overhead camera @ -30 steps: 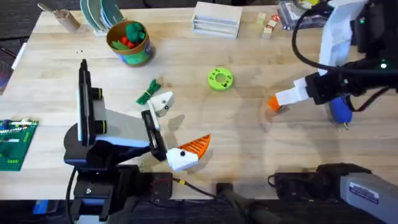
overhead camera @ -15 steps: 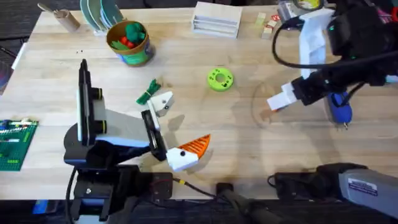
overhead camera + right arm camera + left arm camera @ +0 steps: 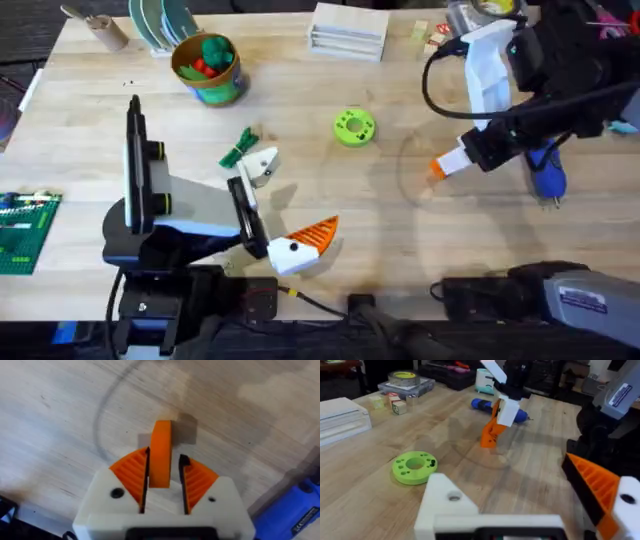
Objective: Pick up the gripper from the table and insert it into the empty holder that is missing its gripper. Then pick up a screw, insert it into the mounting hole, and use the screwdriver to tighten it. Finally, clean up the table by picking up the vegetable and placing it into the bucket.
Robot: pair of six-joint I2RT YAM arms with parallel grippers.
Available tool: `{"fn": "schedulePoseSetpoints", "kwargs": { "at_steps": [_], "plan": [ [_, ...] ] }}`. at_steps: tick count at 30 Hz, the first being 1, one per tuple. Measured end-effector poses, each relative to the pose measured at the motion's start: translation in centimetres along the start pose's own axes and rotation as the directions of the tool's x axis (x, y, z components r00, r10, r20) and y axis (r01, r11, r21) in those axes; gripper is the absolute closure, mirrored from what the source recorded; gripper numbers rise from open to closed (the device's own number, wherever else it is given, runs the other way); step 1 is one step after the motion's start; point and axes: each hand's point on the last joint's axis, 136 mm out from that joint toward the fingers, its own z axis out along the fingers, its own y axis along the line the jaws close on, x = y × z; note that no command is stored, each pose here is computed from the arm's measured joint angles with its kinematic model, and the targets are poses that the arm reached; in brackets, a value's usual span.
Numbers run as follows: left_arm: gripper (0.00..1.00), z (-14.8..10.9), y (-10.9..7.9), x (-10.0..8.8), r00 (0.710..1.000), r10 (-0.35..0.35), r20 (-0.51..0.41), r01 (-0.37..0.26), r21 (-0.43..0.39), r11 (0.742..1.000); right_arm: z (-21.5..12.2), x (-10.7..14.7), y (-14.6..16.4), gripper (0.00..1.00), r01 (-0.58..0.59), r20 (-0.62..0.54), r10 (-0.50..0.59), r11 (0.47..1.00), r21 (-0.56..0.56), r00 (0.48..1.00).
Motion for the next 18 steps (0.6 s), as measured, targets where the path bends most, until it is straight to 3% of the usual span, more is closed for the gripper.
{"fn": "schedulePoseSetpoints", "kwargs": {
  "at_steps": [3, 4, 12, 18],
  "plan": [
    [0.008, 0.0, 0.0, 0.0, 1.0, 0.0, 0.0, 0.0, 0.0, 1.0, 0.0, 0.0, 0.0, 0.75, -0.003, -0.002, 0.003, 1.0, 0.002, 1.0],
    [0.008, 0.0, 0.0, 0.0, 1.0, 0.0, 0.0, 0.0, 0.0, 1.0, 0.0, 0.0, -0.1, 0.974, -0.005, -0.002, 0.005, 1.0, 0.005, 1.0],
    [0.009, 0.0, 0.0, 0.0, 1.0, 0.0, 0.0, 0.0, 0.0, 1.0, -1.1, -0.1, 0.0, 0.982, -0.002, 0.024, 0.002, 1.0, 0.015, 1.0],
    [0.008, 0.0, 0.0, 0.0, 1.0, 0.0, 0.0, 0.0, 0.0, 1.0, -5.4, -2.5, -0.3, 0.984, 0.012, 0.17, -0.024, 0.997, 0.07, 0.985]
  ]
}}
